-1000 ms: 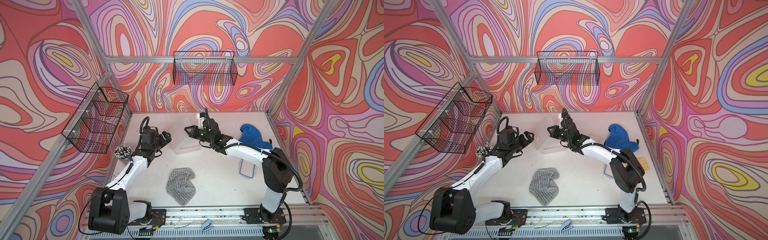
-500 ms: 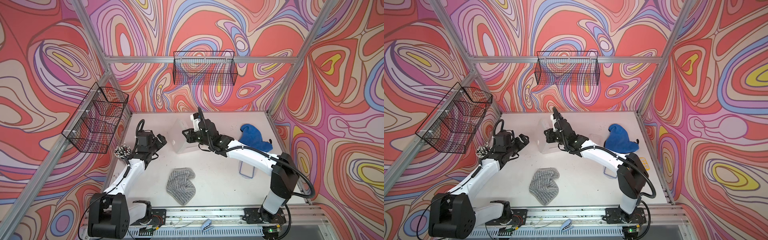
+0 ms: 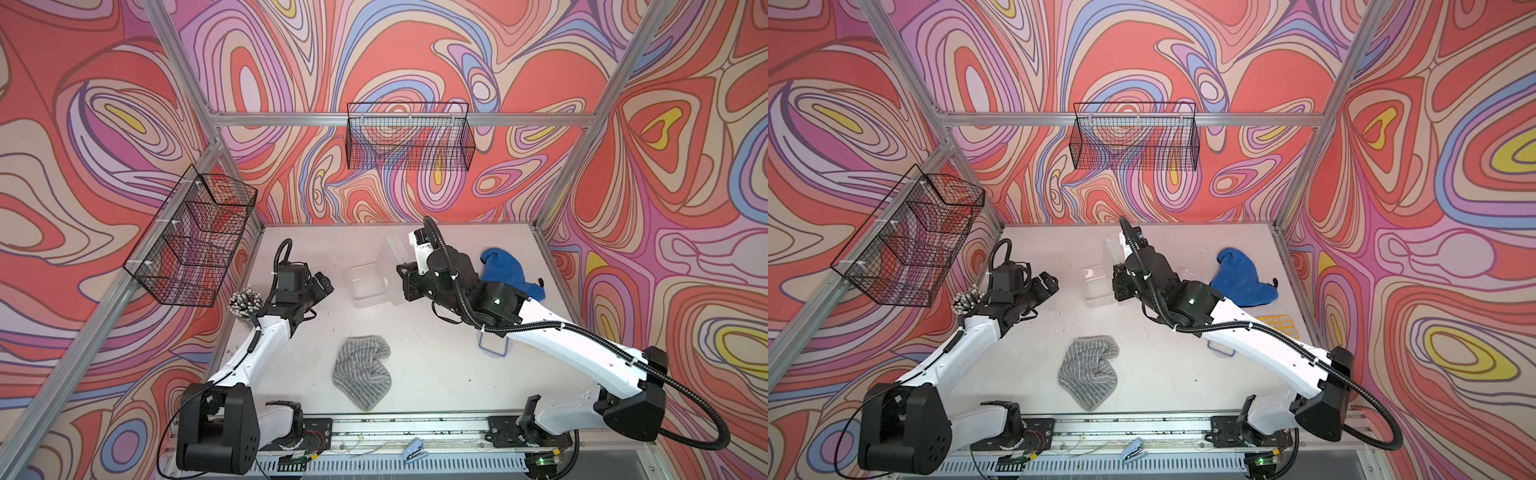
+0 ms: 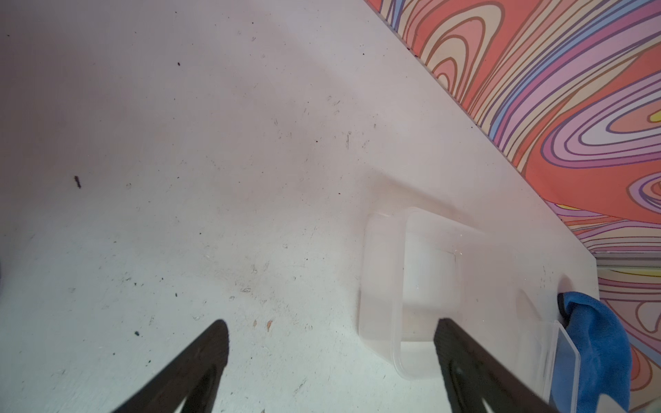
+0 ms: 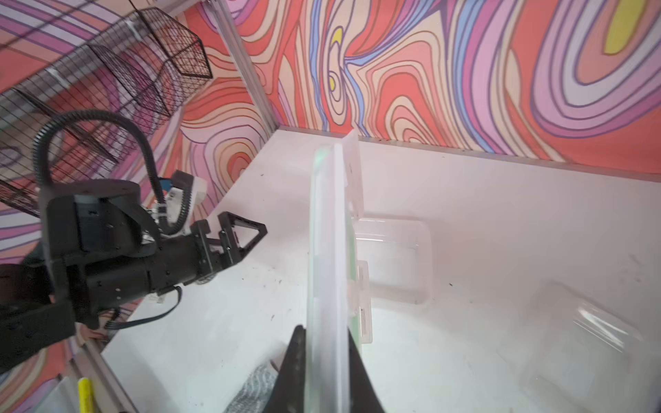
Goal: Wipe the insides of the lunch boxes
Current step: Place the lid at the center of the board.
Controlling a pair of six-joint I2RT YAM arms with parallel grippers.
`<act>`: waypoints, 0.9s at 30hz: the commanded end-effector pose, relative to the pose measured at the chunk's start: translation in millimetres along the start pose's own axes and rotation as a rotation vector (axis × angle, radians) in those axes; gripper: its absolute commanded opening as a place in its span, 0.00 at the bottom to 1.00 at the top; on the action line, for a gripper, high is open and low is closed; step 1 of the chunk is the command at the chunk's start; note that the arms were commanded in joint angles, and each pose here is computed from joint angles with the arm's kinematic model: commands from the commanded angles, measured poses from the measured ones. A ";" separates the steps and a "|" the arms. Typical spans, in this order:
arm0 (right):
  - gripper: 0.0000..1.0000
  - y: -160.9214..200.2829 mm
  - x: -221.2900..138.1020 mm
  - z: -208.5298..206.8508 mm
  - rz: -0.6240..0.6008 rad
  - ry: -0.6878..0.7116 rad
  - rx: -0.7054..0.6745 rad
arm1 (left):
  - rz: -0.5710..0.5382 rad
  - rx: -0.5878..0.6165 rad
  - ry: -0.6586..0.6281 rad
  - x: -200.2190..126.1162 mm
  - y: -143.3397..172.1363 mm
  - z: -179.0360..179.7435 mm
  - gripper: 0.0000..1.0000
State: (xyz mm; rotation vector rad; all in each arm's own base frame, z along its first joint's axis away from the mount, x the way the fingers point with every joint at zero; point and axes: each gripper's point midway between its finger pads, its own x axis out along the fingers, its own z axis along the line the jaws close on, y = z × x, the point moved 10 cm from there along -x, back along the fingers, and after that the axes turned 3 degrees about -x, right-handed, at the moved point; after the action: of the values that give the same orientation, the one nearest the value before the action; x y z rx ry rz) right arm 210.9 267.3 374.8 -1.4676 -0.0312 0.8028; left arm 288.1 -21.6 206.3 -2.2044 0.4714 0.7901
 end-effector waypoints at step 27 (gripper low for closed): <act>0.00 207.7 34.2 35.6 0.612 0.598 -0.470 | -0.005 0.107 -0.107 2.7 3.3 -6.2 0.95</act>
State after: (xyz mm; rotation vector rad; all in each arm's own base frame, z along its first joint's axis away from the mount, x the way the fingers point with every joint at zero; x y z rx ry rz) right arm 128.6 299.8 199.6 -2.1754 0.6541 0.8457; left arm 292.6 -30.2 201.3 -2.0761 0.4606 0.8450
